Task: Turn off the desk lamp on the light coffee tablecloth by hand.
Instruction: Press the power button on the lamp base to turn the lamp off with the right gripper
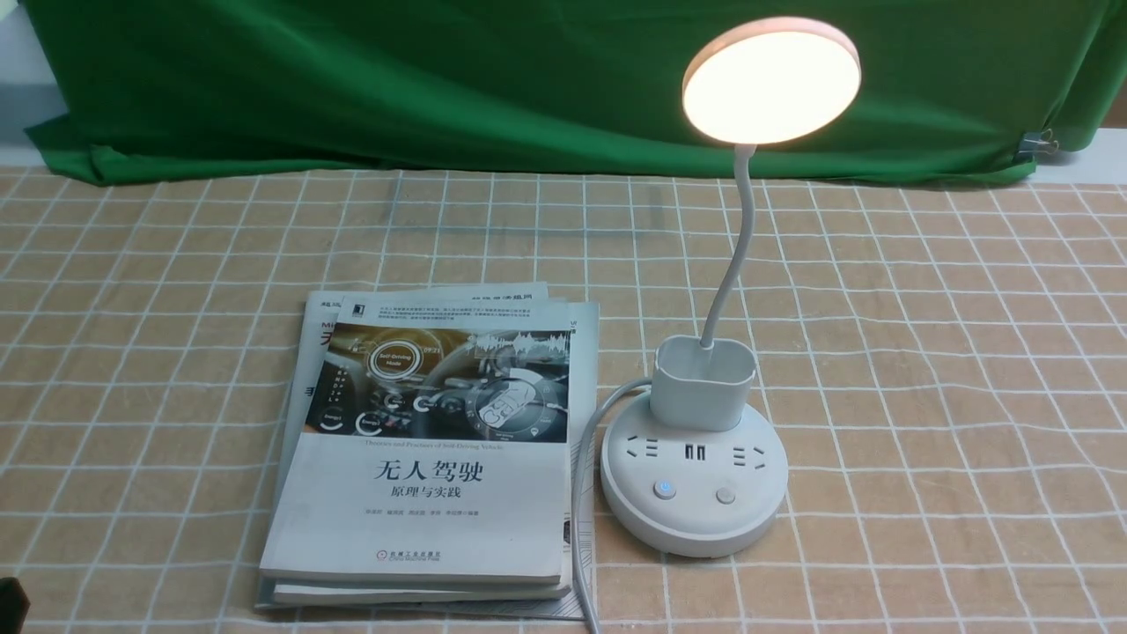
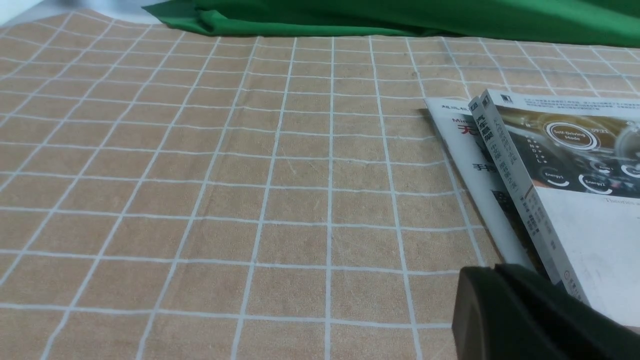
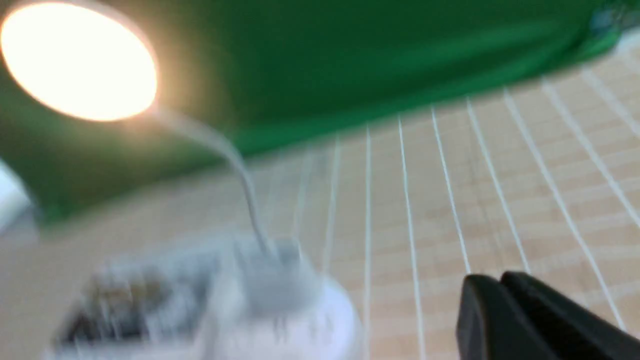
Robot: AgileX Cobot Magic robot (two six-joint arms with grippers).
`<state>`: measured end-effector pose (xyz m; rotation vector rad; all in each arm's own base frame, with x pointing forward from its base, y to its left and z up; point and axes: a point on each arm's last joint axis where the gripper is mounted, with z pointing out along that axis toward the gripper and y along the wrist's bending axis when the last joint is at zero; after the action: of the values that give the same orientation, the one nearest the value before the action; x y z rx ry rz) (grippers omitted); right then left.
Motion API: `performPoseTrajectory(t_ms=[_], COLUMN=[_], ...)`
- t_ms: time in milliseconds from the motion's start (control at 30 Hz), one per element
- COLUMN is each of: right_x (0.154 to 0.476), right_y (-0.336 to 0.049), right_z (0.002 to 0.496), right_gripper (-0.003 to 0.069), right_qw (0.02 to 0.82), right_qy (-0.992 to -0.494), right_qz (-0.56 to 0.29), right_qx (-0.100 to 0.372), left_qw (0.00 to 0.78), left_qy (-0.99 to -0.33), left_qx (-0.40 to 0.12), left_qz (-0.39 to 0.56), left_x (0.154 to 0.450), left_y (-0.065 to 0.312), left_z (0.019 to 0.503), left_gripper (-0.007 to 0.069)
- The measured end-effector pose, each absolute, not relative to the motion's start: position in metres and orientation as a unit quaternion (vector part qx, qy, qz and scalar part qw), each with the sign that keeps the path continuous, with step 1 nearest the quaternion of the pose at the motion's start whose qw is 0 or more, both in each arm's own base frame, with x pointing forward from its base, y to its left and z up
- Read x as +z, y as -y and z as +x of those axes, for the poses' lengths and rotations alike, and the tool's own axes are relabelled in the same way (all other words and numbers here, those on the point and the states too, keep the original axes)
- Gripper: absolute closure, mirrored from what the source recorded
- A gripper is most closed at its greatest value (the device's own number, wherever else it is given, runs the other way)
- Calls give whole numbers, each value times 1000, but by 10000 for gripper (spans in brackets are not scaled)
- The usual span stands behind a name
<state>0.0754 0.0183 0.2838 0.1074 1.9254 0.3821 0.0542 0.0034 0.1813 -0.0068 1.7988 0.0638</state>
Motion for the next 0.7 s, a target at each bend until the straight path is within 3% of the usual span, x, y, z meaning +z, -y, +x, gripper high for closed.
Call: performPoseTrajectory(t_ms=[100, 300, 433, 700], right_x=[296, 286, 276, 246], right_y=[-25, -37, -60, -162], right_z=[100, 154, 184, 227], right_gripper=[618, 608, 622, 627], right_qw=[446, 282, 218, 136], right_qy=[-886, -953, -965, -946], right_qz=[-5, -55, -106, -278], right_qx=[129, 101, 101, 92], left_qw=[622, 622, 622, 622], left_qy=[-783, -783, -783, -783], left_qx=[28, 28, 28, 28], left_qz=[-3, -3, -3, -3], left_x=[181, 181, 181, 181], left_y=[-3, -3, -3, -3], left_z=[54, 54, 54, 54], left_gripper=[621, 621, 621, 621])
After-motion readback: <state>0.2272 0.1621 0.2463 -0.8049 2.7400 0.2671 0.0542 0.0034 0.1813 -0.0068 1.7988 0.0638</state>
